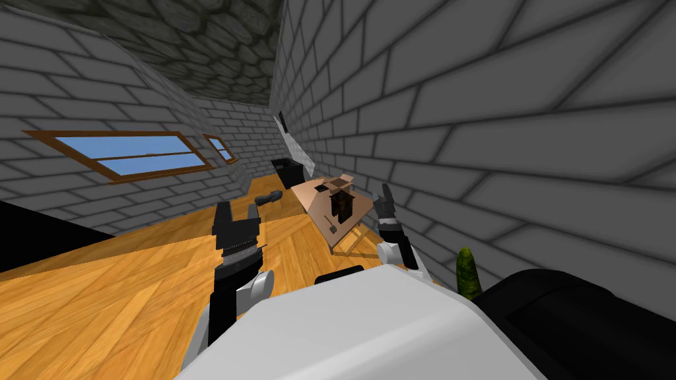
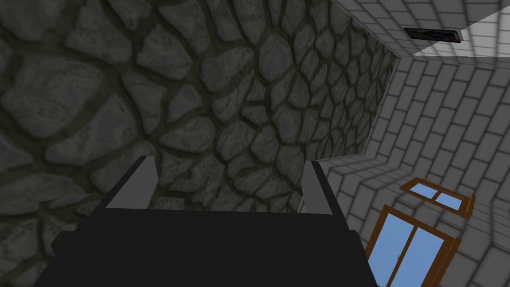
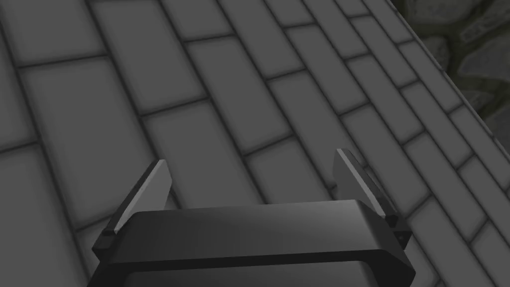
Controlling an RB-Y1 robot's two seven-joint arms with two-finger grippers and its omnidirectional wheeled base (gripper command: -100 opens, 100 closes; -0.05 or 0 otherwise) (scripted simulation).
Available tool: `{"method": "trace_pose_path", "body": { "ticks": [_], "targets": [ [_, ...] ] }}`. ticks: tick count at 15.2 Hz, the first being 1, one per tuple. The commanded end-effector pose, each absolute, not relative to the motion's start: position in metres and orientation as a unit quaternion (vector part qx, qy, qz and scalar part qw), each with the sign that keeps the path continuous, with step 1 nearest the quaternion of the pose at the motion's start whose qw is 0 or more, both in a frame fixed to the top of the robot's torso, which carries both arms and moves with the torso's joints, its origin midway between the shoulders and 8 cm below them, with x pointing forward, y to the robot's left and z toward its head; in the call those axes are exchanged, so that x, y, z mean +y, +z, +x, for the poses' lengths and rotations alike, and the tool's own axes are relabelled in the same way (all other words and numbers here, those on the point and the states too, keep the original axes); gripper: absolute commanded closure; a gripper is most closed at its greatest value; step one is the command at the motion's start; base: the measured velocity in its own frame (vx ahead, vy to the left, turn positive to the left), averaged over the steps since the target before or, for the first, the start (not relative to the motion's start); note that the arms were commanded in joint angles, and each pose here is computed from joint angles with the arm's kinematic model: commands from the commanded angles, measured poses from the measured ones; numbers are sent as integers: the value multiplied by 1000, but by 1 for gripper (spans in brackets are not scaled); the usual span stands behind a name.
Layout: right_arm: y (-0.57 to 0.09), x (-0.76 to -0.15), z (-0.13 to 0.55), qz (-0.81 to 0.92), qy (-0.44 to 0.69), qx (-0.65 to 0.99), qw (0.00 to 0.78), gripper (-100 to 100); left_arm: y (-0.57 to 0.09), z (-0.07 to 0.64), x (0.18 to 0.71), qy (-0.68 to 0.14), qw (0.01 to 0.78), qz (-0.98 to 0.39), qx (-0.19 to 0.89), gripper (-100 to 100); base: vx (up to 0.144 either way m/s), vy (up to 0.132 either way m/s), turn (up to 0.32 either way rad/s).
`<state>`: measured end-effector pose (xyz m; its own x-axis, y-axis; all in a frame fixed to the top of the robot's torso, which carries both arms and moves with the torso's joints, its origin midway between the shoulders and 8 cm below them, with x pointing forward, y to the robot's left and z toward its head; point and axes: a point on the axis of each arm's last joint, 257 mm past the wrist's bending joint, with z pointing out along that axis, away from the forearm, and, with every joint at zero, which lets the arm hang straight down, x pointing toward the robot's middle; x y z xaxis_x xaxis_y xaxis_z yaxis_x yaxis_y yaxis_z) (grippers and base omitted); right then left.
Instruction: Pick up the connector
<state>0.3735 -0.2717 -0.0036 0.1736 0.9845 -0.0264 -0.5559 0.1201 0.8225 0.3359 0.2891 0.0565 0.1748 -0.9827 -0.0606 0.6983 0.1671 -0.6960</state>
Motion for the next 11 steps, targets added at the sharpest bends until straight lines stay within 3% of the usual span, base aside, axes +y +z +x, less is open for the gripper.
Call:
{"method": "trace_pose_path", "body": {
  "ticks": [1, 11],
  "targets": [
    [-10, -268, 376, 337, 560, 329, 681, -100, 57, 336, 289, -586, 717, -270, 263, 0, -4, 20, 30],
    [-62, -260, 387, 303, 521, 433, 670, -100, 57, 336, 289, -586, 717, -270, 263, 0, -12, 73, 68]
  ]
}}
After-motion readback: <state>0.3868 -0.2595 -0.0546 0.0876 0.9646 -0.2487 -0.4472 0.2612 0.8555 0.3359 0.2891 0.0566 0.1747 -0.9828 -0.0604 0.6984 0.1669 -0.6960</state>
